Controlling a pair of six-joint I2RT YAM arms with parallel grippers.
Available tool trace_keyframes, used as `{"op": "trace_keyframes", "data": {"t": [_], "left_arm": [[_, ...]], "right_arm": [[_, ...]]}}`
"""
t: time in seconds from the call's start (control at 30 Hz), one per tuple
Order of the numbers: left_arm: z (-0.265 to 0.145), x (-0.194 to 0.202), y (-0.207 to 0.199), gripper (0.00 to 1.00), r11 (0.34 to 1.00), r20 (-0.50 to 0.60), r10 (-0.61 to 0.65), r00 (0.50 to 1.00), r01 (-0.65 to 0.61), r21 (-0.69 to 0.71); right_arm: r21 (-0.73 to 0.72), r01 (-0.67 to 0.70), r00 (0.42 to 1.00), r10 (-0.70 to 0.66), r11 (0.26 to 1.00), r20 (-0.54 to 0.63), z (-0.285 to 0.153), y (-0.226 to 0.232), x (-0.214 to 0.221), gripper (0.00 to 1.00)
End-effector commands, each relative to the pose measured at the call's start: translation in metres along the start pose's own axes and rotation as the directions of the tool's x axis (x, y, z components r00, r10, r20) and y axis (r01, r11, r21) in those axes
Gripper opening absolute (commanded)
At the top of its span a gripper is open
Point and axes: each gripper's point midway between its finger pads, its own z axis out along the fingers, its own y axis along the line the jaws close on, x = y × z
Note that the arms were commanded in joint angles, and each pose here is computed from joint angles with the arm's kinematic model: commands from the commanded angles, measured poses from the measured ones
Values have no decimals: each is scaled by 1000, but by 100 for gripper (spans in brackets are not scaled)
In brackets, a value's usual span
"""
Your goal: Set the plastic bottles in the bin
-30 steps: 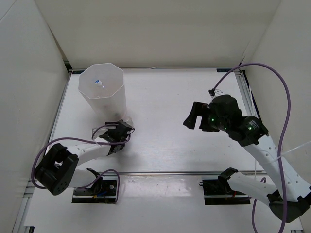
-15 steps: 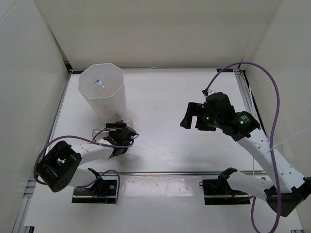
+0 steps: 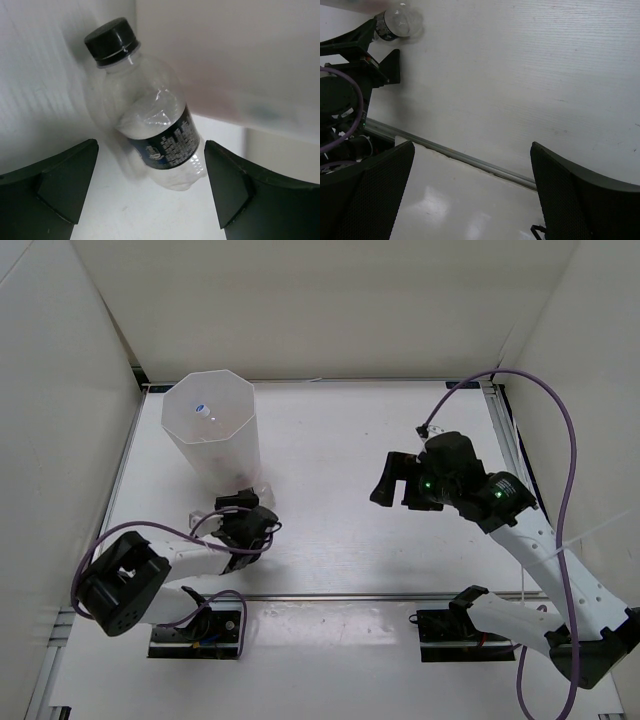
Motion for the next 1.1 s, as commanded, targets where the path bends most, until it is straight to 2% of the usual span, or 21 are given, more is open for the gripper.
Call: {"op": "trace_keyframes", "data": {"t": [0.0, 0.07, 0.2, 0.27, 0.3, 0.33, 0.37, 0.5, 0.7, 0.83, 1.0, 1.07], "left_arm": [[-8, -1, -47, 100, 783, -151, -606, 781, 619, 56], [-7, 1, -49, 100, 836, -145, -533, 834, 545, 61], [-3, -1, -54, 100, 822, -155, -555, 818, 567, 49], [-1, 2, -53, 100, 841, -176, -526, 832, 539, 39], [4, -1, -47, 100, 864, -169, -489, 856, 501, 39], [3, -1, -57, 100, 847, -212, -507, 836, 529, 61], [3, 2, -48, 100, 860, -238, -486, 841, 508, 39], [7, 1, -35, 100, 896, -214, -436, 874, 445, -8], [12, 2, -30, 100, 901, -249, -429, 868, 432, -49], [12, 2, -18, 86, 908, -257, -417, 872, 410, -83], [3, 4, 4, 60, 920, -306, -391, 868, 371, -124], [0, 1, 13, 58, 933, -307, -360, 881, 339, -121]], "right_arm": [[-24, 13, 1000, -13, 1000, 26, -1, 2, -3, 100], [-22, 14, 999, -13, 1000, 39, -1, 2, -6, 100], [-19, -9, 1000, 9, 1000, 17, 3, 0, 0, 100], [-24, -8, 1000, 9, 1000, 25, 3, 1, -2, 100], [-29, -7, 999, 8, 1000, 32, 1, 2, -2, 100], [-29, -7, 999, 8, 1000, 33, 1, 2, -2, 100], [-24, -8, 1000, 9, 1000, 25, 3, 0, 0, 100], [-24, -8, 1000, 9, 1000, 25, 2, -1, 2, 100], [-19, -18, 1000, 19, 1000, 17, 4, -3, 5, 100], [-11, -28, 999, 28, 1000, 23, 4, -5, 6, 100], [8, -51, 999, 50, 999, 12, 7, -11, 13, 100], [8, -51, 999, 51, 999, 12, 9, -12, 13, 100]]}}
